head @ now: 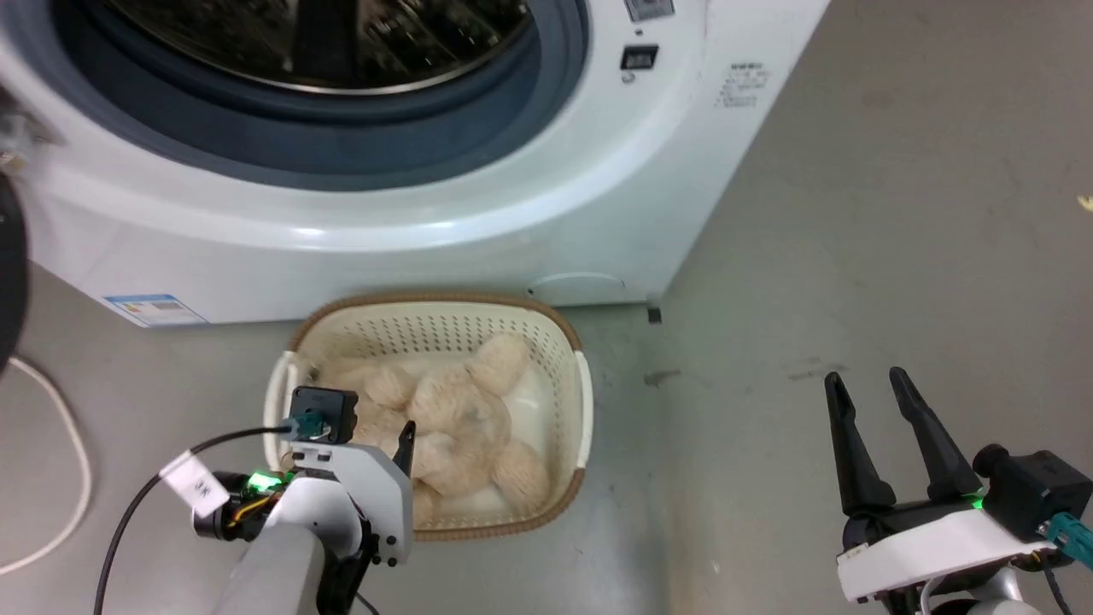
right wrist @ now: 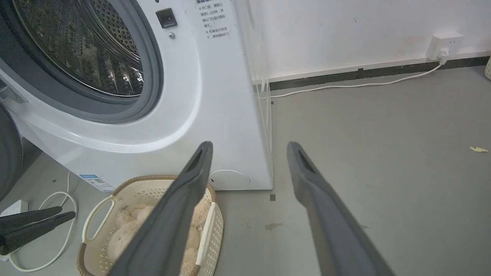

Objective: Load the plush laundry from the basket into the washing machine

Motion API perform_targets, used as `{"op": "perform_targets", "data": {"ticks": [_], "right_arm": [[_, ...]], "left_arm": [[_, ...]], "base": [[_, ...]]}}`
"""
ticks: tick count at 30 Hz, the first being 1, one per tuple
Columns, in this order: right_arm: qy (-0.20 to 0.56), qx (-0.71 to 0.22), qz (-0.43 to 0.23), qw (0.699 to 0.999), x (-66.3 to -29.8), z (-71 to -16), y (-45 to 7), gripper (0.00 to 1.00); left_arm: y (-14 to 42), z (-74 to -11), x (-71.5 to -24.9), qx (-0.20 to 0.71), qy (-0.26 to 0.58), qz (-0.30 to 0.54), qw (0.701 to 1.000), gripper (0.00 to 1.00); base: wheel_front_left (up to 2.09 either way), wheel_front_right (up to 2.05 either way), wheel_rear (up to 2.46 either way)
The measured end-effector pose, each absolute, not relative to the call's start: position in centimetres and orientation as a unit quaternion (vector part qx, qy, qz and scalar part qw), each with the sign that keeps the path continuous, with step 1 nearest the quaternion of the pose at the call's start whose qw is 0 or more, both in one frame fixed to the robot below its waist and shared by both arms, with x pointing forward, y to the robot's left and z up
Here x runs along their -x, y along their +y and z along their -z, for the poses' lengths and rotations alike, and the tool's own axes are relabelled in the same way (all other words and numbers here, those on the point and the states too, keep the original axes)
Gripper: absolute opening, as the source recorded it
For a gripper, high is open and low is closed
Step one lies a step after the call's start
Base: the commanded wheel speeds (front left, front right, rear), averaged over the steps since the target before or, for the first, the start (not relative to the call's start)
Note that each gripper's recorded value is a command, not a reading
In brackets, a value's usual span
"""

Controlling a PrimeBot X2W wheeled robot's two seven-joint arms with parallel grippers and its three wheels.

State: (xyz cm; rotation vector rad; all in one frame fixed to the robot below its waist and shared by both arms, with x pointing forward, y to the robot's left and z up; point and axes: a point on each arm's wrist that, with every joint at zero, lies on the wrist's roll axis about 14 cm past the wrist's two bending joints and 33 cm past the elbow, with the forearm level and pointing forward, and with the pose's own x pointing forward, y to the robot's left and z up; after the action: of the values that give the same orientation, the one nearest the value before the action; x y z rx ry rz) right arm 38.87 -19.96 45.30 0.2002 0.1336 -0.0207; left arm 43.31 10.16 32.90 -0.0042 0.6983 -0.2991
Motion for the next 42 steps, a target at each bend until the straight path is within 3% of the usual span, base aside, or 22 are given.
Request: {"op": "perform_targets", "data": {"ticks": [14, 34, 42], "right_arm": [[0.100, -0.129, 0.045, 0.986, -39.0, -42.1, -21.4, 1.00], [0.150, -0.160, 0.095, 0.971, -38.8, -37.1, -23.0, 1.00], [0.168, -0.168, 0.108, 0.965, -38.7, -35.3, -23.3, 1.00]], "left_arm": [[10.2, -25.4, -42.5, -0.097, 0.455, 0.206, 0.861, 1.00], [11.8, -16.3, -43.1, -0.263, 0.532, 0.293, 0.750, 1.00], [12.4, -14.0, -45.0, -0.283, 0.526, 0.279, 0.752, 1.00]], "base": [[0.00, 0.00, 0.00], [0.00, 0.00, 0.00], [0.00, 0.00, 0.00]]}}
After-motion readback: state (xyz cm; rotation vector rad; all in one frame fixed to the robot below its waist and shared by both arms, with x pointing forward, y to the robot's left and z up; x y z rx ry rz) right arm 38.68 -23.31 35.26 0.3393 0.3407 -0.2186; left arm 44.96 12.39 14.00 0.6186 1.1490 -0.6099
